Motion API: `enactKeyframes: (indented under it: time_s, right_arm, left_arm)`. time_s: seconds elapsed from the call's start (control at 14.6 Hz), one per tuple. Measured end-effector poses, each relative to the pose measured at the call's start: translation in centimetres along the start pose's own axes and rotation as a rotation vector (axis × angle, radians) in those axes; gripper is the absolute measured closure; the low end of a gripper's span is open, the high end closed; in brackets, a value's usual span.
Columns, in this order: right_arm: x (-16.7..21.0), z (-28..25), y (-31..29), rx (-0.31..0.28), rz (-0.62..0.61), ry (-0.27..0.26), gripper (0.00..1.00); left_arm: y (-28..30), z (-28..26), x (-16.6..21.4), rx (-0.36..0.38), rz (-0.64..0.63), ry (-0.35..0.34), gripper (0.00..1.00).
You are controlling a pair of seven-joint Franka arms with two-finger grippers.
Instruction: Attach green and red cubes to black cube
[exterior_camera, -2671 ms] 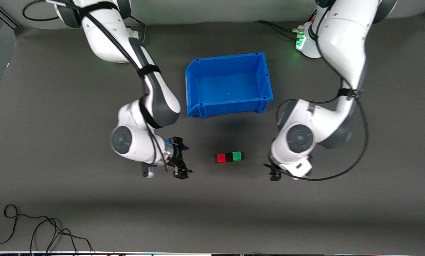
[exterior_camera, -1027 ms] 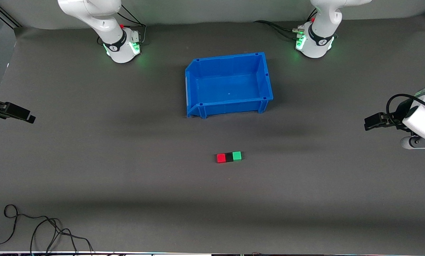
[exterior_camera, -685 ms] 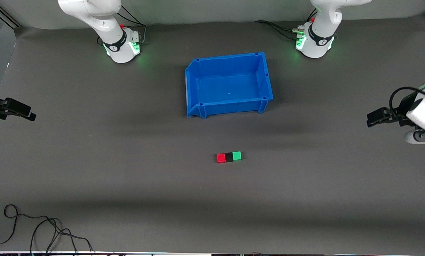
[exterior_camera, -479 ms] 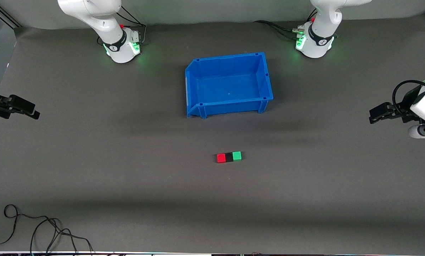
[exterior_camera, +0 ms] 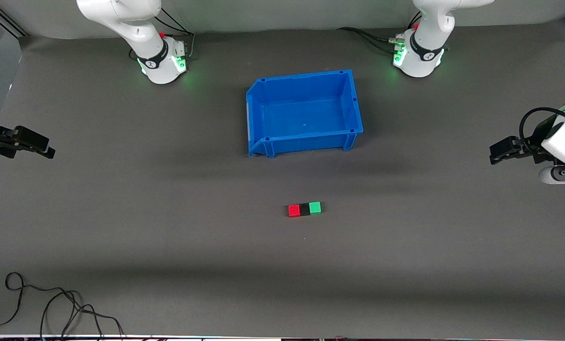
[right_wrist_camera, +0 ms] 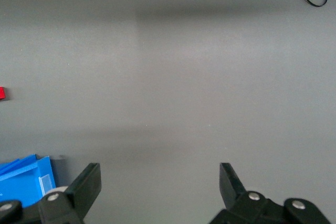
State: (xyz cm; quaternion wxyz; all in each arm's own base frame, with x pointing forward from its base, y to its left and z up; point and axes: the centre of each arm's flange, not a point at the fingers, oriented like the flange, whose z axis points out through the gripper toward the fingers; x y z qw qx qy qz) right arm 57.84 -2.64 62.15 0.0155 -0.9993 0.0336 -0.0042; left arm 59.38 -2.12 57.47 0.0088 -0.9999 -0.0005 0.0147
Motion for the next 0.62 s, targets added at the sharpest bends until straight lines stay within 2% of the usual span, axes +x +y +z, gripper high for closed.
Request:
enactKeyframes:
  time_s: [0.62]
  right_arm:
    - [-0.01, 0.46, 0.02, 0.000, 0.000, -0.010, 0.00]
  left_arm:
    - [-0.63, -0.59, 1.01, -0.003, -0.011, 0.022, 0.00]
